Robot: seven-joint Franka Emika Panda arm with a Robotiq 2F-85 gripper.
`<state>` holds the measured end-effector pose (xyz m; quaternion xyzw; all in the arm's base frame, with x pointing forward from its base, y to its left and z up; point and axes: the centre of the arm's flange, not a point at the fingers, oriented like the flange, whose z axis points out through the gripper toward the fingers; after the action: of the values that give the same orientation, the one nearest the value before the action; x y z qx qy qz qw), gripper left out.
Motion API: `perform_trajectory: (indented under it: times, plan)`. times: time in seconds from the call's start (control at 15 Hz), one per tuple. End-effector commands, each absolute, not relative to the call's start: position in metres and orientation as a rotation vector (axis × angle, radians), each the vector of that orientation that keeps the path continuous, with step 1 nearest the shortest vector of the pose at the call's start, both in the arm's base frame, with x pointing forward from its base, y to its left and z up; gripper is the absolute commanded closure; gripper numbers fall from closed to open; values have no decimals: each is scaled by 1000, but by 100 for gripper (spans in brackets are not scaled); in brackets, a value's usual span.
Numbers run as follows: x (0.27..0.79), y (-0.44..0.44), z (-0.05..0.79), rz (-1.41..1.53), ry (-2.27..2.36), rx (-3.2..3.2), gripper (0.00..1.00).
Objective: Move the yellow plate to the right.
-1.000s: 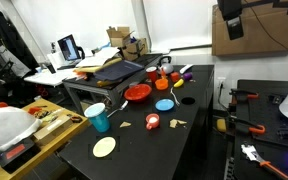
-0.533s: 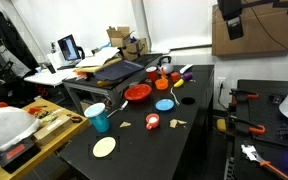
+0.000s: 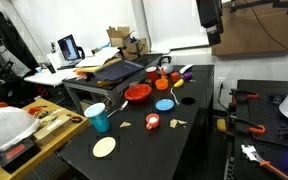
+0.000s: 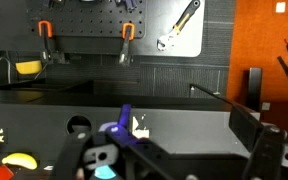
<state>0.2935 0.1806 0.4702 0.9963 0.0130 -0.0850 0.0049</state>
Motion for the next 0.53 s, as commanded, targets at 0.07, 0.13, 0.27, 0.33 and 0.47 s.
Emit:
perform_trajectory:
  times: [0.07, 0.13, 0.27, 0.33, 0.47]
  plan:
    - [327, 180, 456, -209, -23, 3128, 0]
    - [333, 182, 451, -201, -26, 3125, 0]
    - [343, 190, 442, -187, -17, 3120, 0]
    - [349, 196, 436, -184, -12, 3116, 0]
    - [358, 209, 425, -190, -6, 3110, 0]
